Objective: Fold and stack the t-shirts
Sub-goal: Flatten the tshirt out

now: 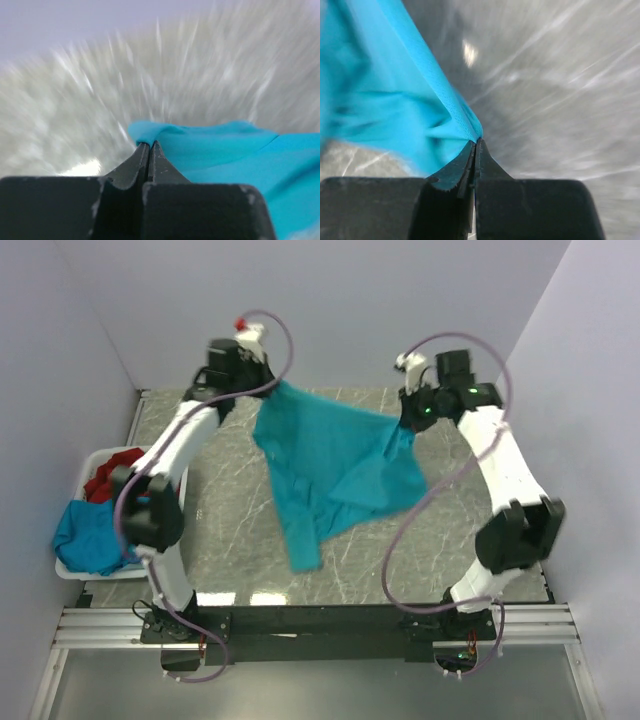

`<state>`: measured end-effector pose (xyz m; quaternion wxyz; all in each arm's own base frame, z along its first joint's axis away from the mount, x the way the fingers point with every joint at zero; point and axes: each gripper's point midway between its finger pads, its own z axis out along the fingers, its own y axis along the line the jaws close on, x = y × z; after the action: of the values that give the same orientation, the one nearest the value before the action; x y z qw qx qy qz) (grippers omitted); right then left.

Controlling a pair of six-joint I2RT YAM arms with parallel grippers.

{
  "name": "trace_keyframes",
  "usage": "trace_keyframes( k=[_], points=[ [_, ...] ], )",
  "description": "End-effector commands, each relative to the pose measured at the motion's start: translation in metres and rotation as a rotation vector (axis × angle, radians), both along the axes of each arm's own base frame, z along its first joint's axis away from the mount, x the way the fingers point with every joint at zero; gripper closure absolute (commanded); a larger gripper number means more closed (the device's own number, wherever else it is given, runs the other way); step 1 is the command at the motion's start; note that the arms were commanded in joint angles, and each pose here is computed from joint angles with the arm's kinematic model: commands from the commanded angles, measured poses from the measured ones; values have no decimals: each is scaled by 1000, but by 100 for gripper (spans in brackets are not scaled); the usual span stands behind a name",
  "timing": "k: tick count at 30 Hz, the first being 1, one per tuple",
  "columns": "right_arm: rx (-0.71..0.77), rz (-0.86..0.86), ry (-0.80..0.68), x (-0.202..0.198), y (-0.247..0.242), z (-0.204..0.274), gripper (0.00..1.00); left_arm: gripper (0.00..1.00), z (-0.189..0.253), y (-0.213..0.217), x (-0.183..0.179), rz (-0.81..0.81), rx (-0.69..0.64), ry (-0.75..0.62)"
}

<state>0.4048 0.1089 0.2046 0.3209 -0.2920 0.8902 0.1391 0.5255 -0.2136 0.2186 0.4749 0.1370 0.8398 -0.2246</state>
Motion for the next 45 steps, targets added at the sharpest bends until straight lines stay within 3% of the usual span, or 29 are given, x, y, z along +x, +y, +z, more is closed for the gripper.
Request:
trace_keyframes(
  k=[1,5,12,16,19,24,27,32,35,36,39,42,45],
  points=[
    [17,53,-262,-24,-4,106,100,100,156,11,-31,14,-148,-359],
    [52,102,-490,-57,-3,181,100,100,234,18,-89,-23,-282,-547],
    [42,284,-887,-182,-3,263,100,100,318,21,-219,-209,-461,-813],
    [62,292,-988,-230,-7,277,100,100,338,13,-284,-328,-516,-888],
    [97,271,-969,-236,-6,273,100,100,347,15,-303,-344,-523,-917],
    [54,120,-878,-183,-22,230,100,100,303,15,-272,-257,-449,-811],
    [16,-16,-736,-131,-35,173,100,100,240,10,-231,-172,-400,-675],
    [-32,-91,-685,-77,-42,151,100,100,186,11,-156,-66,-367,-536],
    [-22,-102,-691,-53,-40,168,100,100,196,5,-125,-78,-396,-531],
    [-5,-105,-716,-46,-37,183,100,100,222,3,-122,-91,-408,-573],
    [24,-108,-755,-38,-33,207,100,100,245,-3,-107,-102,-421,-601],
    [46,-112,-856,-43,-34,253,100,100,304,0,-113,-110,-452,-713],
    [58,-84,-901,-59,-31,271,100,100,324,5,-130,-114,-474,-761]
  ],
)
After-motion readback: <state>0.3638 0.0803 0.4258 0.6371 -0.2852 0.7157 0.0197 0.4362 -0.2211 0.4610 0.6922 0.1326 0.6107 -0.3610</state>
